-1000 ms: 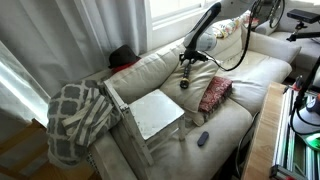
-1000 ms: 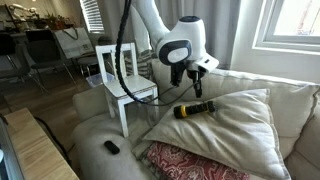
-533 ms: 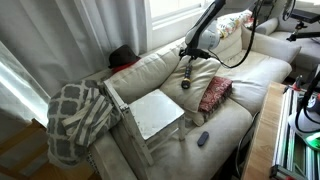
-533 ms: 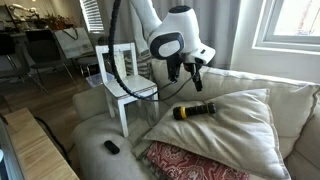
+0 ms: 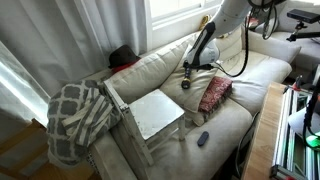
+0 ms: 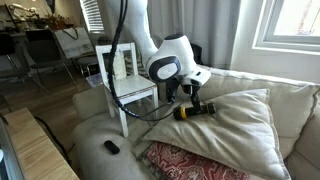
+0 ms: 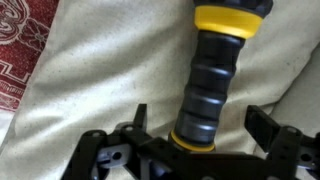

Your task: Place the torch upright on the seat of the white chair.

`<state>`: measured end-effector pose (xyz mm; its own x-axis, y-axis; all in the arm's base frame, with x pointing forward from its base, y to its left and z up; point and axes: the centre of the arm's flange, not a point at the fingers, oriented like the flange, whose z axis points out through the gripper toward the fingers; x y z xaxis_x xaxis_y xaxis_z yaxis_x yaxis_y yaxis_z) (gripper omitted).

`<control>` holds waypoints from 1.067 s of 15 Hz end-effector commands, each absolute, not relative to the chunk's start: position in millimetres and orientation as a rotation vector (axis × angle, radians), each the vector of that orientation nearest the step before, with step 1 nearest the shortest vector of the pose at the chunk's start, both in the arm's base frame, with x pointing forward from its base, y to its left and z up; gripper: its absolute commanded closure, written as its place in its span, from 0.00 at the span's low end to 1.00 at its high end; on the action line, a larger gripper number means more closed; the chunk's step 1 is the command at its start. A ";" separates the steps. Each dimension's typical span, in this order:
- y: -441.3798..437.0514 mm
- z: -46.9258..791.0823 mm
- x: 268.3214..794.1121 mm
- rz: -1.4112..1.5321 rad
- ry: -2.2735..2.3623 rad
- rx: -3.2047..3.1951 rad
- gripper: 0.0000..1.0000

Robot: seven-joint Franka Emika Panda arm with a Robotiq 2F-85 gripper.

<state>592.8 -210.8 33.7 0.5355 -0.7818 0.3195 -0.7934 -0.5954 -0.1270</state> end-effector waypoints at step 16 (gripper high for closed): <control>-221.0 -30.6 644.4 0.491 -1.512 2.726 0.84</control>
<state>633.1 -214.0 -31.1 0.4966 -0.8254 0.2686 -0.8267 -0.5441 -0.1434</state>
